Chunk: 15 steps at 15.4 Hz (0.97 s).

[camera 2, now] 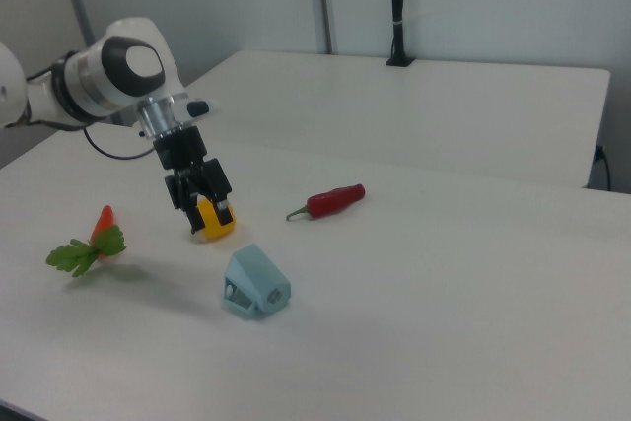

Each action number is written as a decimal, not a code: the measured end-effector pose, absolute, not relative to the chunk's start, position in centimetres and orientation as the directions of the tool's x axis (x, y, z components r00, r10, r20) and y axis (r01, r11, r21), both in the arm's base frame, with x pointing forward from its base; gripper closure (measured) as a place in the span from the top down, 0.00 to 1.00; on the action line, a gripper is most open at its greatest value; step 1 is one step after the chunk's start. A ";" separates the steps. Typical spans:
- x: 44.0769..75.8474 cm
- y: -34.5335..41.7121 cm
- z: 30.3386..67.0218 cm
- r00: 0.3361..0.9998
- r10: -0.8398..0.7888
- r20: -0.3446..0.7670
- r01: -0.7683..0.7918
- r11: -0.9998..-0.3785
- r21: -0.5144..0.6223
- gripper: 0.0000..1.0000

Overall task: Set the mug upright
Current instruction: 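Lower the gripper onto the rim of the tipped light-blue mug, then close the gripper on the mug rim and grip it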

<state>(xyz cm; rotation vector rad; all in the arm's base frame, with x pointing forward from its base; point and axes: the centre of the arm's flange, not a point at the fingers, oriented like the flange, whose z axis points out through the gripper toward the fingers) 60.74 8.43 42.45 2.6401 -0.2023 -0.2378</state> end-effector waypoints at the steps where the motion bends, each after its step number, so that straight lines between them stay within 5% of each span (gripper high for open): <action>1: 61.0 8.6 41.0 0.970 -0.208 -0.123 -0.119 -0.853 0.509 1.00; 10: 62.5 9.1 32.3 0.943 -0.333 0.012 -0.253 -0.693 0.675 0.99; 15: 62.8 9.1 31.1 0.939 -0.342 0.038 -0.274 -0.679 0.681 0.90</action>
